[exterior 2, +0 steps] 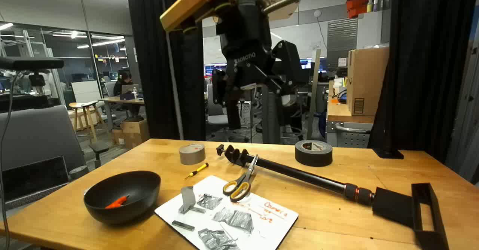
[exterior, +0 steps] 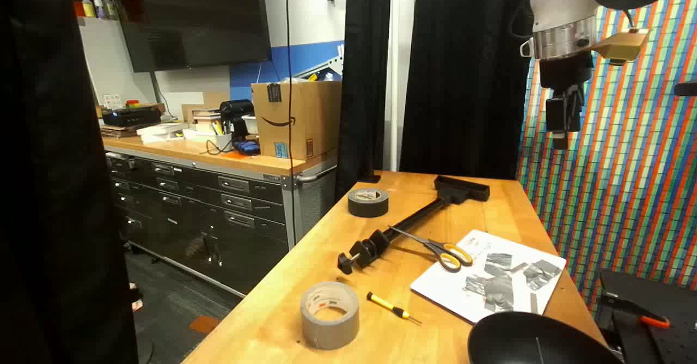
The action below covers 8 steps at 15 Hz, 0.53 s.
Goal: Pick up the pair of scissors from the table and put it in the bowl.
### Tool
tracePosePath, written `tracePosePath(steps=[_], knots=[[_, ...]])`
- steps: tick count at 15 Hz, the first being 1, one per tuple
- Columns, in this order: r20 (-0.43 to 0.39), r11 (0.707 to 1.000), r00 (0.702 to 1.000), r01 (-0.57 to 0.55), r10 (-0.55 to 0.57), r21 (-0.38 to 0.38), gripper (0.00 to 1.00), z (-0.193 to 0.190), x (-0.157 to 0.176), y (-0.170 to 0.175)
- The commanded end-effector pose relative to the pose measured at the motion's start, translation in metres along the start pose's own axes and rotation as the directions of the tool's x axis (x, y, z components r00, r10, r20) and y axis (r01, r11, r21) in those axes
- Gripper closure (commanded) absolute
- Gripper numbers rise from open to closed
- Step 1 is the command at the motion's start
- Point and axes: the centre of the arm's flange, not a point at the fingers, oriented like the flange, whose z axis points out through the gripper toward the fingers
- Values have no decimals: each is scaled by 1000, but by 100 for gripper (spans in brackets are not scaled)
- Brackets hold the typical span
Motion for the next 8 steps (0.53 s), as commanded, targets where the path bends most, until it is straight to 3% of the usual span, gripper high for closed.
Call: tracePosePath(steps=[1, 8], knots=[[-5, 1000, 1000, -1, 1, 1, 0, -2, 0, 0], [-17, 1000, 1000, -4, 4, 2, 0, -8, 1, 2]])
